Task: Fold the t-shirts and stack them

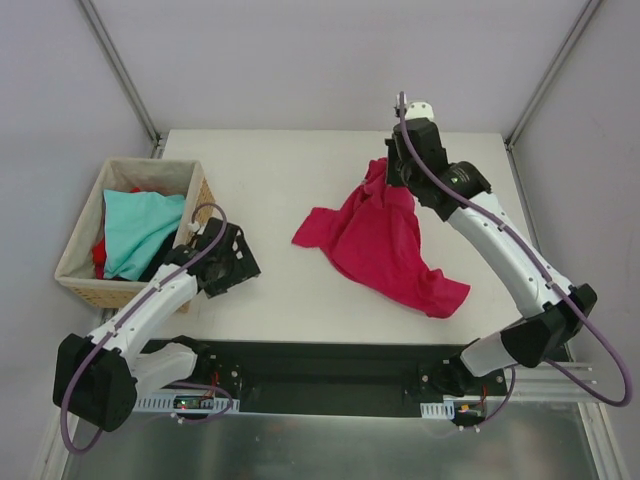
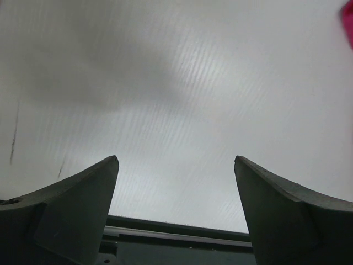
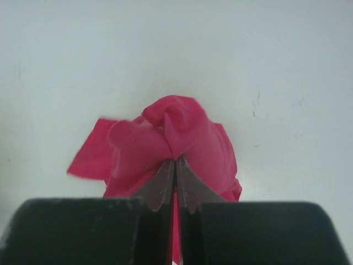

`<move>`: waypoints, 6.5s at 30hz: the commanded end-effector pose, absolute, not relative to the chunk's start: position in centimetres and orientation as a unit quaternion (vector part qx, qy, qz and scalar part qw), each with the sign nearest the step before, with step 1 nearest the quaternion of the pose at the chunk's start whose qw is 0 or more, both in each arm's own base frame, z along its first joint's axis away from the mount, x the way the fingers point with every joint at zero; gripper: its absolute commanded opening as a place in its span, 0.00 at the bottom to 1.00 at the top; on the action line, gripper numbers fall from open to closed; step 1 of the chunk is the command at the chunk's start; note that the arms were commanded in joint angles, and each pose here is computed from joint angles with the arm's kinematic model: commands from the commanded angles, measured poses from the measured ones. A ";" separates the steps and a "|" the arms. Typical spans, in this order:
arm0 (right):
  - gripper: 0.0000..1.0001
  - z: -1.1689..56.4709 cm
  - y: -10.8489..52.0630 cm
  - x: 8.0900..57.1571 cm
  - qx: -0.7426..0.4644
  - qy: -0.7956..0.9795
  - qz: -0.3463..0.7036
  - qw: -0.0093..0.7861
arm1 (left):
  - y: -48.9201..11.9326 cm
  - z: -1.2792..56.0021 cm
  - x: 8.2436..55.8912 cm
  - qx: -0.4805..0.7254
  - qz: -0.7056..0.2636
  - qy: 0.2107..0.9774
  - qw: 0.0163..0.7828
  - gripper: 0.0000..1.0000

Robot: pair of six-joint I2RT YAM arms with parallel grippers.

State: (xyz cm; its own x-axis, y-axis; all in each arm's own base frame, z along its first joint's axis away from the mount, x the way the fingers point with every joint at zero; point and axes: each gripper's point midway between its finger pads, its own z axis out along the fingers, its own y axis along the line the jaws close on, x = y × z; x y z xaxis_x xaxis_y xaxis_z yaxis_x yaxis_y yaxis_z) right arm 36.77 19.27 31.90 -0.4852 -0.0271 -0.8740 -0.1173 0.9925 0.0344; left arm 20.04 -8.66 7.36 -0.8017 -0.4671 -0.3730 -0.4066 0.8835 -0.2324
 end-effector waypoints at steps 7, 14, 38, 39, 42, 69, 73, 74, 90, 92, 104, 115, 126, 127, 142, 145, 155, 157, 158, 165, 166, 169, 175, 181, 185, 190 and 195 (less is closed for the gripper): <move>0.01 24.5 13.7 34.3 -0.056 0.910 -0.009 0.410 | -13.5 9.9 26.6 -0.199 -0.155 0.938 0.239 0.85; 0.01 17.6 7.0 24.6 0.041 0.963 -0.046 0.263 | -17.1 9.2 28.1 -0.182 -0.159 0.944 0.223 0.84; 0.79 15.7 26.0 42.2 -0.128 0.935 0.178 0.280 | -22.1 6.8 26.9 -0.136 -0.173 0.957 0.188 0.80; 0.78 16.5 26.7 43.4 -0.132 0.929 0.183 0.294 | -21.8 6.7 26.8 -0.138 -0.172 0.957 0.188 0.80; 0.76 13.8 27.6 44.8 -0.138 0.934 0.178 0.278 | -20.7 6.5 26.1 -0.146 -0.169 0.957 0.187 0.80; 0.60 5.0 26.1 49.0 -0.141 0.953 0.076 0.258 | -19.5 6.7 24.8 -0.144 -0.173 0.955 0.193 0.81; 0.26 4.4 26.2 48.8 -0.140 0.954 0.080 0.251 | -19.7 6.8 24.9 -0.142 -0.175 0.955 0.192 0.81; 0.15 4.6 26.1 48.9 -0.138 0.954 0.081 0.255 | -19.7 6.8 24.9 -0.141 -0.176 0.955 0.191 0.81; 0.01 19.0 15.9 46.1 -0.048 0.917 0.094 0.383 | -25.8 9.4 31.3 -0.064 -0.218 0.950 0.213 0.77; 0.01 19.4 14.8 44.8 -0.042 0.918 0.090 0.384 | -27.1 9.4 32.5 -0.052 -0.221 0.949 0.217 0.77; 0.01 24.9 15.7 41.3 -0.049 0.897 0.171 0.404 | -34.5 8.9 35.0 0.031 -0.287 0.932 0.218 0.68; 0.01 47.9 26.3 35.1 -0.188 0.741 0.347 0.543 | -23.9 17.9 33.3 -0.057 -0.290 0.889 0.350 0.73; 0.01 50.1 19.0 28.3 -0.131 0.742 0.289 0.591 | -18.4 25.1 31.1 -0.063 -0.294 0.840 0.452 0.79; 0.01 48.7 18.0 28.5 -0.118 0.757 0.273 0.582 | -18.5 24.7 31.1 -0.067 -0.293 0.844 0.445 0.79; 0.01 17.9 3.7 28.0 0.108 0.934 0.065 0.333 | -24.6 13.6 35.3 -0.105 -0.240 0.919 0.296 0.75; 0.01 16.4 3.8 28.6 0.107 0.936 0.064 0.328 | -26.8 13.0 37.6 -0.106 -0.239 0.920 0.291 0.74; 0.01 15.5 3.7 29.3 0.102 0.942 0.058 0.315 | -32.0 9.5 42.4 -0.031 -0.219 0.930 0.294 0.73; 0.01 15.7 3.7 29.4 0.100 0.942 0.058 0.315 | -32.6 9.0 42.6 -0.019 -0.219 0.931 0.292 0.73; 0.01 15.7 3.7 29.4 0.100 0.943 0.057 0.313 | -32.7 7.9 42.6 -0.014 -0.213 0.934 0.285 0.72; 0.01 15.7 4.2 29.3 0.094 0.944 0.068 0.308 | -34.0 5.9 42.6 0.014 -0.200 0.939 0.279 0.61; 0.01 15.6 4.1 29.3 0.094 0.945 0.066 0.307 | -33.8 6.0 42.9 0.013 -0.193 0.939 0.286 0.60; 0.01 15.6 4.1 29.3 0.093 0.945 0.068 0.306 | -34.3 6.0 43.0 0.022 -0.193 0.938 0.288 0.51; 0.01 15.4 4.2 29.2 0.093 0.946 0.070 0.304 | -35.0 7.2 43.7 0.035 -0.197 0.931 0.306 0.53; 0.01 15.2 4.3 29.1 0.093 0.947 0.071 0.300 | -34.9 7.5 44.0 0.051 -0.187 0.928 0.317 0.58; 0.01 15.0 4.3 29.1 0.092 0.948 0.071 0.297 | -35.1 7.0 43.7 0.059 -0.185 0.930 0.313 0.54; 0.01 14.9 4.3 29.1 0.094 0.948 0.072 0.296 | -35.7 7.0 43.7 0.075 -0.185 0.927 0.316 0.46; 0.01 15.0 4.2 29.2 0.097 0.947 0.069 0.298 | -36.1 6.8 43.6 0.080 -0.186 0.927 0.315 0.37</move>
